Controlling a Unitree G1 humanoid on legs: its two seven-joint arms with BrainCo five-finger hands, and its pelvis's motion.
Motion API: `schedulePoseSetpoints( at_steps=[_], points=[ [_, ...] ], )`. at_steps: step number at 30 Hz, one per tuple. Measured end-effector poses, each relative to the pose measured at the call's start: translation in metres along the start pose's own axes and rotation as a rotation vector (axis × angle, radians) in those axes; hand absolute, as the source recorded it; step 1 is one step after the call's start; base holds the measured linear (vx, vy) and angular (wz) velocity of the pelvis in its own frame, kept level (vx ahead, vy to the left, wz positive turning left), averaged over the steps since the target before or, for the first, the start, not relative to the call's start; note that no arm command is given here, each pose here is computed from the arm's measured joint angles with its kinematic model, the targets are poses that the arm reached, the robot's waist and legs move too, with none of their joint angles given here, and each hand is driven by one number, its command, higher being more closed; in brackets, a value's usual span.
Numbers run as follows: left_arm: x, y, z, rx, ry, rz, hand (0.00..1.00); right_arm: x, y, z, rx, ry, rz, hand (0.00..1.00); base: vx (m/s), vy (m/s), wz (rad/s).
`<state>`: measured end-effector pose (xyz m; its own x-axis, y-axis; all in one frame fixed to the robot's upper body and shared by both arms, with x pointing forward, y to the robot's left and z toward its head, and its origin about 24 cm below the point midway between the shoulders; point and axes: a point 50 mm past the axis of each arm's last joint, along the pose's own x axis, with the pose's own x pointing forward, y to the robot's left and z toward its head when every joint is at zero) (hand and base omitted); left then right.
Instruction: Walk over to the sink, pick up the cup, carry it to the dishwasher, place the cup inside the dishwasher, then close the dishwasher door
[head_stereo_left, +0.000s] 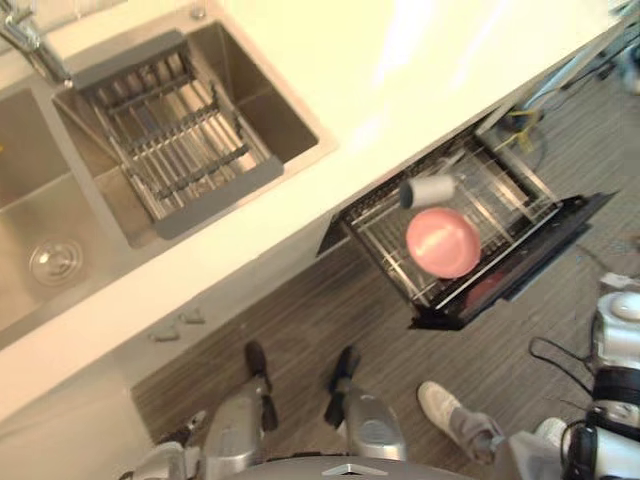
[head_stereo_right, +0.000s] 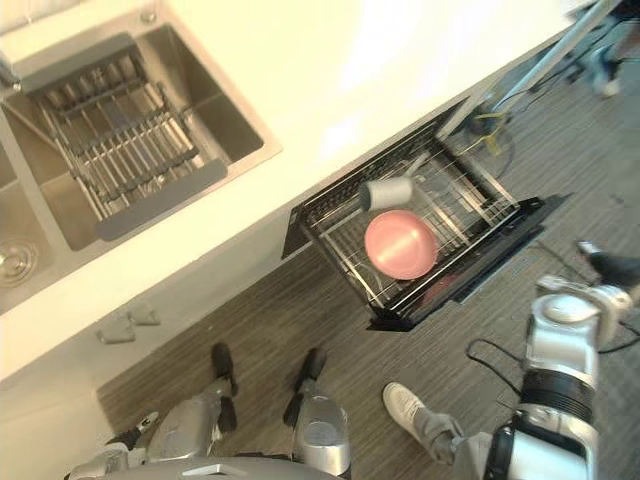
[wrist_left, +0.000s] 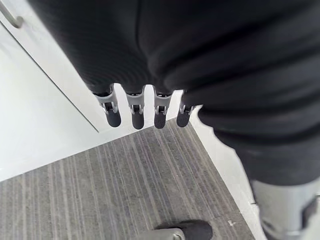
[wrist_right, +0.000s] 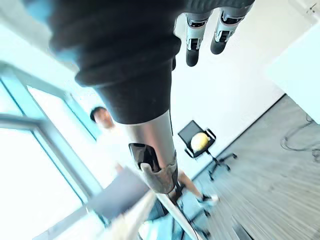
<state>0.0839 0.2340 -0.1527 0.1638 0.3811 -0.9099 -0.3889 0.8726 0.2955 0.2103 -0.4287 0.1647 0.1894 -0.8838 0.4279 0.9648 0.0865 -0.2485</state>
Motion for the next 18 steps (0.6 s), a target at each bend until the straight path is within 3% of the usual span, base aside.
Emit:
schedulePoseSetpoints(
  at_steps=[4, 9, 14, 18],
  points=[
    [0.001, 0.008, -0.008, -0.033, 0.039, -0.011, 0.0, 0.013, -0.025, -0.03, 0.166, 0.184, -0.016, 0.0, 0.03, -0.037, -0.02],
    [0.002, 0.01, -0.021, -0.033, 0.109, -0.031, 0.0, -0.011, -0.025, -0.086, 0.573, 0.533, 0.056, 0.0, 0.01, -0.011, -0.12],
    [0.001, 0.003, -0.028, -0.033, 0.136, -0.045, 0.0, -0.08, 0.006, -0.126, 0.653, 0.758, 0.169, 0.0, 0.0, -0.008, 0.02],
    [-0.001, -0.002, -0.035, -0.038, 0.152, -0.057, 0.0, -0.108, 0.021, -0.133, 0.668, 0.821, 0.218, 0.0, 0.01, 0.011, 0.29]
  ],
)
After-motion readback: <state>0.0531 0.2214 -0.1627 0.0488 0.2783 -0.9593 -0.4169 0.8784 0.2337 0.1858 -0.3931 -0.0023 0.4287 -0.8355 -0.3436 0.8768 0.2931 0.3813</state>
